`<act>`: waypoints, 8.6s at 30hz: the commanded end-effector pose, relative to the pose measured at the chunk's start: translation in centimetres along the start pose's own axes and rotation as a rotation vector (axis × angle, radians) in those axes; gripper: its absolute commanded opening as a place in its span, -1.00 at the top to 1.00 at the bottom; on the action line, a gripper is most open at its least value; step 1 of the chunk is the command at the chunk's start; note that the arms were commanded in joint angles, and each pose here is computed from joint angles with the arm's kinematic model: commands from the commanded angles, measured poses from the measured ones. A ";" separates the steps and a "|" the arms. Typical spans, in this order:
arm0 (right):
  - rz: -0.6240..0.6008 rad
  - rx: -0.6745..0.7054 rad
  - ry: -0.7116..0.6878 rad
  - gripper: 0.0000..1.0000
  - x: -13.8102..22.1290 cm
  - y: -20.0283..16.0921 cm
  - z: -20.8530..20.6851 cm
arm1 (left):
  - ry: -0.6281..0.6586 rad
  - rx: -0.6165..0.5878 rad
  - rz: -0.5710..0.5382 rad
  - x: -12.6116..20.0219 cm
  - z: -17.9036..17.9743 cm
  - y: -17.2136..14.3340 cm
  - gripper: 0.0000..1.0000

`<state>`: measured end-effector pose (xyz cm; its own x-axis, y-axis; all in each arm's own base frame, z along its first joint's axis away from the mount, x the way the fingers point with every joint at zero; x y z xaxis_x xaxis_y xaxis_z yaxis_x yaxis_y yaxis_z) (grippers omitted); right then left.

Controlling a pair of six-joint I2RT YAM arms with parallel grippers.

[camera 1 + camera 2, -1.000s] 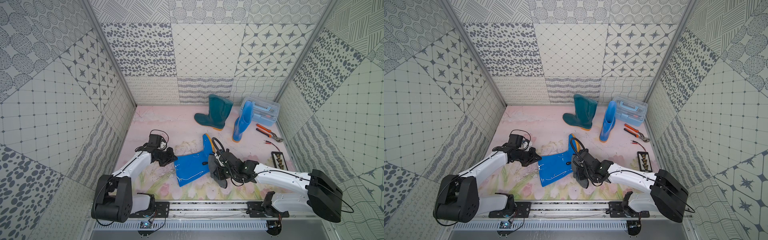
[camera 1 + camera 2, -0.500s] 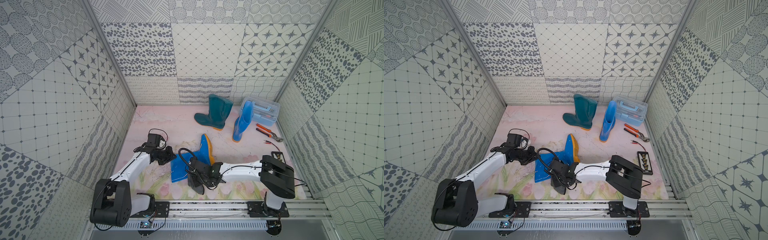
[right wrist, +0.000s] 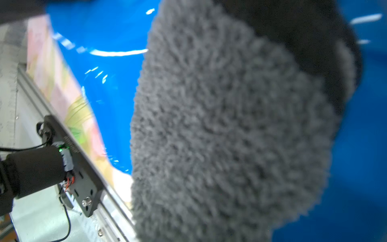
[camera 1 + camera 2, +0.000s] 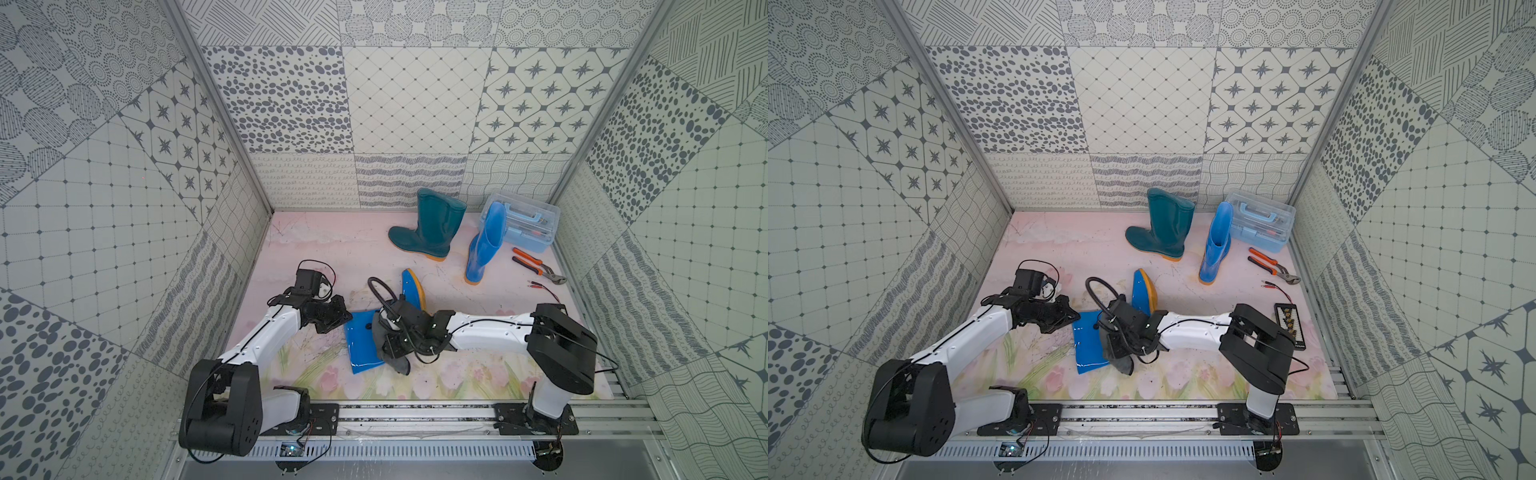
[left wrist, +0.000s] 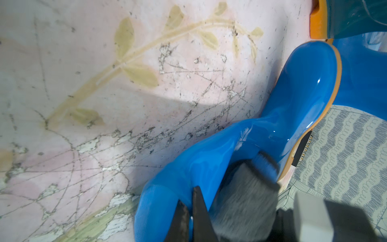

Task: Wipe the rubber boots with a cloth
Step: Wipe the dirt off the rubber boot, then adjust the rubber boot at the center of the board, then wipe the dirt off the rubber boot.

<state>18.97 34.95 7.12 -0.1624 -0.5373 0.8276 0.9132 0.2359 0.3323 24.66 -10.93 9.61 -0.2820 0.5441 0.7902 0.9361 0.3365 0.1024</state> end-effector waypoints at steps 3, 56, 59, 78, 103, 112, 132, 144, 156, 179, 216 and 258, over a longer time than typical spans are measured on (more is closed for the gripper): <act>-0.088 -0.076 -0.152 1.00 5.6 1.0 -6.7 | 0.040 -0.049 0.024 1.3 -0.4 0.0 1.00; -0.093 0.162 -0.202 1.00 5.2 -7.1 -6.0 | 0.105 -0.020 0.094 -1.3 1.5 0.4 1.00; -0.078 0.205 -0.172 1.00 3.2 -8.2 -5.6 | 0.103 -0.014 0.095 -1.5 1.8 0.1 1.00; 0.136 0.599 0.264 1.00 -6.2 -10.3 15.9 | 0.067 -0.017 0.069 0.0 1.0 -0.8 1.00; -0.599 0.200 0.141 0.99 18.0 6.4 8.0 | 0.001 -0.187 -0.147 13.7 -9.0 1.6 1.00; -0.620 0.175 0.134 0.98 19.6 6.9 6.9 | -0.102 -0.242 -0.248 20.4 -14.3 1.5 1.00; -0.546 0.073 0.106 0.96 19.3 4.4 2.6 | 0.183 -0.162 -0.187 18.3 -10.6 1.0 1.00; -0.547 -0.037 0.003 0.96 20.7 1.9 -2.3 | 0.026 -0.219 -0.090 8.2 -19.8 -2.3 1.00; -0.593 -0.117 -0.132 0.96 24.6 -1.1 -6.8 | 0.001 -0.365 0.068 -4.6 -26.7 -8.7 1.00; -0.581 -0.130 -0.169 0.85 25.4 -2.3 -8.1 | 0.043 -0.518 0.123 -13.6 -27.7 -10.2 0.28; -0.200 -0.098 0.027 0.83 -3.0 11.2 0.7 | -0.205 -0.350 -0.001 -2.8 -6.6 -7.3 -0.17; -0.204 -0.083 0.106 0.91 -3.7 14.4 -1.2 | 0.169 -0.412 0.202 -4.4 -1.9 -7.4 1.00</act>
<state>34.06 37.59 7.28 -0.2954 -0.6295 0.7187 0.9199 0.0156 0.3918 20.04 -17.91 7.23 -0.1143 0.4518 0.8847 0.9796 -0.0971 0.1761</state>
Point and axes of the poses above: each gripper's point midway between its finger pads, its own x axis back along the fingers, its own z axis along the line the jaws close on, y = z × x, the point moved 2 cm from there along x, back along the fingers, and after that the axes turned 2 degrees about -x, right-handed, at the moved point
